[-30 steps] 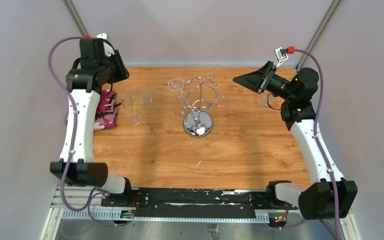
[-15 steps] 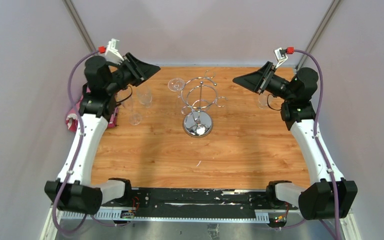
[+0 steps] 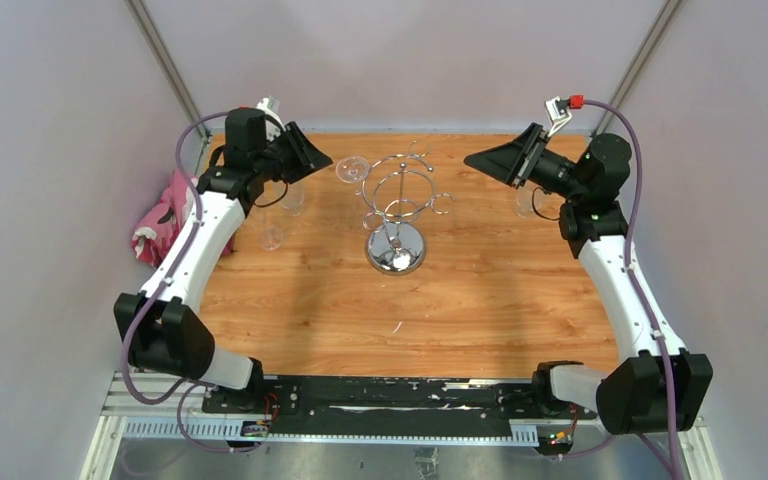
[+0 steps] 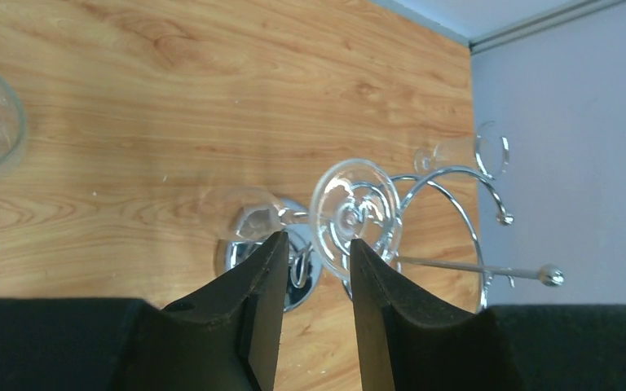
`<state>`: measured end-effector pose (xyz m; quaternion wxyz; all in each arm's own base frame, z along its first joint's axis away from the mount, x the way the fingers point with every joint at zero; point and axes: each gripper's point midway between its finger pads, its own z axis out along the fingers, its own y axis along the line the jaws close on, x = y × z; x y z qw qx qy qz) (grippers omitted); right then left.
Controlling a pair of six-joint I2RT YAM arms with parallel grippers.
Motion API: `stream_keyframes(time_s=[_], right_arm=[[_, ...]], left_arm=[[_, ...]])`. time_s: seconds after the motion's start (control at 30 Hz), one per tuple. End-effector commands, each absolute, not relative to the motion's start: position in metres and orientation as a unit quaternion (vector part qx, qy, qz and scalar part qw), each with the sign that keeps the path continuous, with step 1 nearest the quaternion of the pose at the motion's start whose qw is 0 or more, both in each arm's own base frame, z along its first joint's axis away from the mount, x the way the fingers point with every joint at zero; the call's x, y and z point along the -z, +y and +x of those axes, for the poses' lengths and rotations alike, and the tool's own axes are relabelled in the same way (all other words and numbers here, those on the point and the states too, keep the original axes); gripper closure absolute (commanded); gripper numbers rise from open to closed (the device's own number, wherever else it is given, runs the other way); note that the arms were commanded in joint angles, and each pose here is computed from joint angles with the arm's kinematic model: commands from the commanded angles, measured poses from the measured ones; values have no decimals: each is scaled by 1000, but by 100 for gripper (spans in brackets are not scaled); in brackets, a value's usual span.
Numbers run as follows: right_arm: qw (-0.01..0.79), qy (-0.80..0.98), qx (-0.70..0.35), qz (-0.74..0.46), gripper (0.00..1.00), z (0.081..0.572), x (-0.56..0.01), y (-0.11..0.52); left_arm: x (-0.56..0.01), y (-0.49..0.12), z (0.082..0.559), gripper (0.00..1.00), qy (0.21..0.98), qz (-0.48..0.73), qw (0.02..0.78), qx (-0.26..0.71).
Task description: Take the wine glass off the wine glass rack
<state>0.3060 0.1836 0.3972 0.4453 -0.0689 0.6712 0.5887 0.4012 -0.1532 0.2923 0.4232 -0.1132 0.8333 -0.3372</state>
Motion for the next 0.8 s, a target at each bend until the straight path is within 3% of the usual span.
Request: stream_keyframes(time_s=[0.0, 0.77], right_arm=[[449, 673, -585, -61, 35, 315, -388, 179], [442, 677, -586, -57, 35, 320, -380, 178]], left_arm=[[-272, -155, 416, 61, 843, -104, 418, 322], [-267, -197, 422, 61, 830, -70, 412, 369]])
